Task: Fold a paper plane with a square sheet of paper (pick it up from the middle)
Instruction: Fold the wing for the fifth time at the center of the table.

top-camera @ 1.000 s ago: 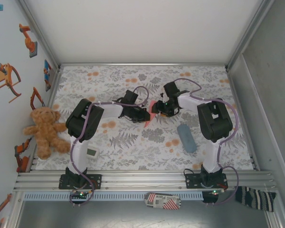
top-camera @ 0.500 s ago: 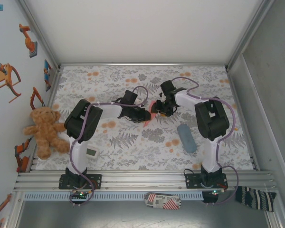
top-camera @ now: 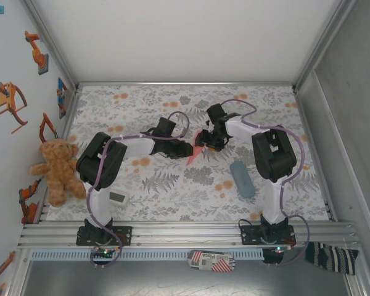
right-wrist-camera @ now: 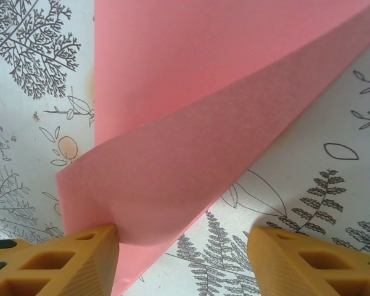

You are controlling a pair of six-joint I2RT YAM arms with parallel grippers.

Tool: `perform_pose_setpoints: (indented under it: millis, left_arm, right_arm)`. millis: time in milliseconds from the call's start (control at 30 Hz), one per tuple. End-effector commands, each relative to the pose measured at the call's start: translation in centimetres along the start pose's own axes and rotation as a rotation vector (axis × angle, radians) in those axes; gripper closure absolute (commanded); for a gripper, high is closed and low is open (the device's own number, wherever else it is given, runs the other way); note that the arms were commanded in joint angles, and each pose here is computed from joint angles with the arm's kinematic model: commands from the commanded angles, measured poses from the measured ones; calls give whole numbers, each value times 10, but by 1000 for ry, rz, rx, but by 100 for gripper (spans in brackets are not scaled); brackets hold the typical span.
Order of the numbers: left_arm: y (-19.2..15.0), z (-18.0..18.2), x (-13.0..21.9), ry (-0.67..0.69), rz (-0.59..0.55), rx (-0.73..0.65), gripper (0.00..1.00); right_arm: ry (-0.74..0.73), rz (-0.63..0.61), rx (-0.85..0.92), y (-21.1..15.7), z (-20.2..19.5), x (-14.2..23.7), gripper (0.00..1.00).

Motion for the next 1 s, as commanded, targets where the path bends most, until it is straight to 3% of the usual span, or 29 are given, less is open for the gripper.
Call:
perform_pose_setpoints:
  millis: [0, 267, 967]
  left_arm:
    - [-5, 2, 1, 45, -5, -3, 68]
    - [-11, 2, -5, 43, 18, -7, 69]
    - [-29, 27, -20, 129, 50, 52, 82]
  right_arm:
    - [-191, 106, -33, -26, -51, -48, 39]
    - [-197, 118, -29, -27, -52, -51, 36]
    - [-206, 146, -30, -32, -56, -59, 36]
Point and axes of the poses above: each hand's point on the last joint's axis, 136 mm out from that joint toward the fingers, its own x axis back along the fingers, its own z axis along the line the jaws close on, y = z × x, the point moved 4 cm from there along x, back along the fingers, and after that the axes turned 5 degrees about x, right-handed, at the moved point
